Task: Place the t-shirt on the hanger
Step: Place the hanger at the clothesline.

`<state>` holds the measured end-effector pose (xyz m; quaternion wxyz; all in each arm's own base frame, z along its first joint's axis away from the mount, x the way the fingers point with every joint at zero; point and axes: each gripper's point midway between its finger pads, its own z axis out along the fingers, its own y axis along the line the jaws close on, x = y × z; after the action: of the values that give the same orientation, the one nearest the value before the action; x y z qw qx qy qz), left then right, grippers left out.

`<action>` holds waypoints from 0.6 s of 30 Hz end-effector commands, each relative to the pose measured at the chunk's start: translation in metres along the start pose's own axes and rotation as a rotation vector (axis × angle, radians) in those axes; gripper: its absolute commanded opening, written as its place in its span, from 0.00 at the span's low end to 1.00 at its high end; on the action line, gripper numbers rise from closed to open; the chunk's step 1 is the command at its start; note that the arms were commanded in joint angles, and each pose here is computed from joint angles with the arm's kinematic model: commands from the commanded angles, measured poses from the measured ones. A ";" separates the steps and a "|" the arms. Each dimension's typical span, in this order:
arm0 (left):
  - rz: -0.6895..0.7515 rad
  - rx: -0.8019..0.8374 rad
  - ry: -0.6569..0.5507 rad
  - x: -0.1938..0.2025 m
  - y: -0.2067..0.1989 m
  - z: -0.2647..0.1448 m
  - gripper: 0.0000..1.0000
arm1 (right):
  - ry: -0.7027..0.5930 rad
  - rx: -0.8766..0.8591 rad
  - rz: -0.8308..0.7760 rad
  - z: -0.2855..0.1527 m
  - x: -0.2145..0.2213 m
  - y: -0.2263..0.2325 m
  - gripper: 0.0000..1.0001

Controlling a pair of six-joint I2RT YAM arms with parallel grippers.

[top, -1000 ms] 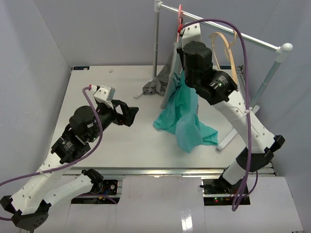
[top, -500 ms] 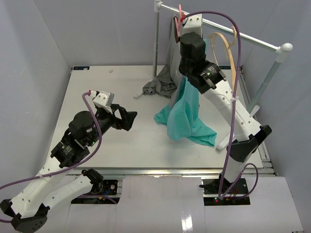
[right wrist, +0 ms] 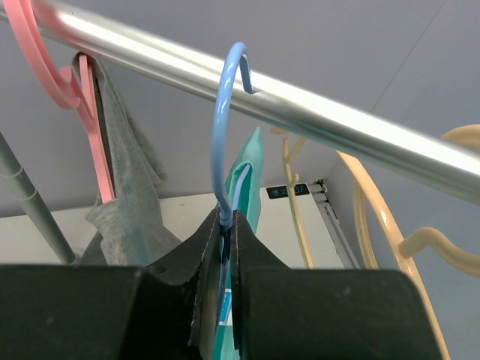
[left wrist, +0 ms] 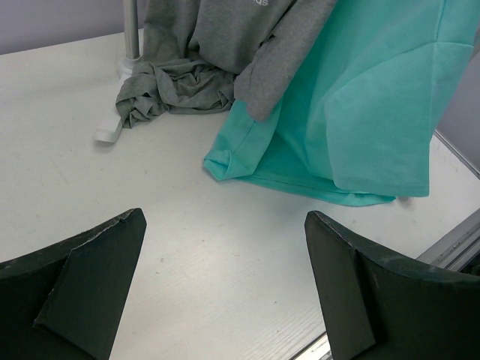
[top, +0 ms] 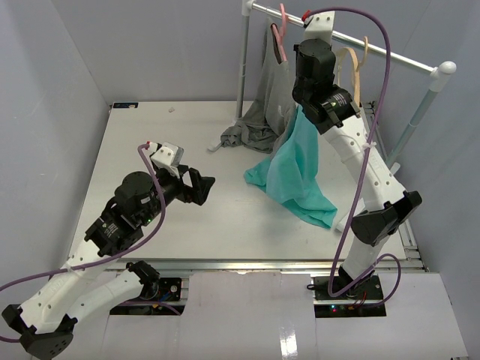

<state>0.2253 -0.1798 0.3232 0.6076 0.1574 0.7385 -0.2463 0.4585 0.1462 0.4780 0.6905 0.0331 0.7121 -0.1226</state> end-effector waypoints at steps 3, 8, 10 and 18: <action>0.006 0.044 -0.010 0.000 -0.007 0.000 0.98 | -0.122 0.015 0.125 -0.001 -0.038 -0.011 0.08; 0.003 0.052 -0.011 0.002 -0.008 -0.002 0.98 | -0.173 0.054 0.126 -0.012 -0.031 -0.012 0.08; 0.004 0.058 -0.008 0.003 -0.009 -0.002 0.98 | -0.182 0.067 0.122 -0.013 -0.026 -0.008 0.08; 0.019 0.061 0.027 0.009 -0.010 0.006 0.98 | -0.195 0.113 0.120 -0.010 -0.010 -0.007 0.08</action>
<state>0.2222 -0.1868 0.3208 0.6038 0.1752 0.7333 -0.2590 0.4626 0.1532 0.4576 0.7217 0.0518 0.6750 -0.1441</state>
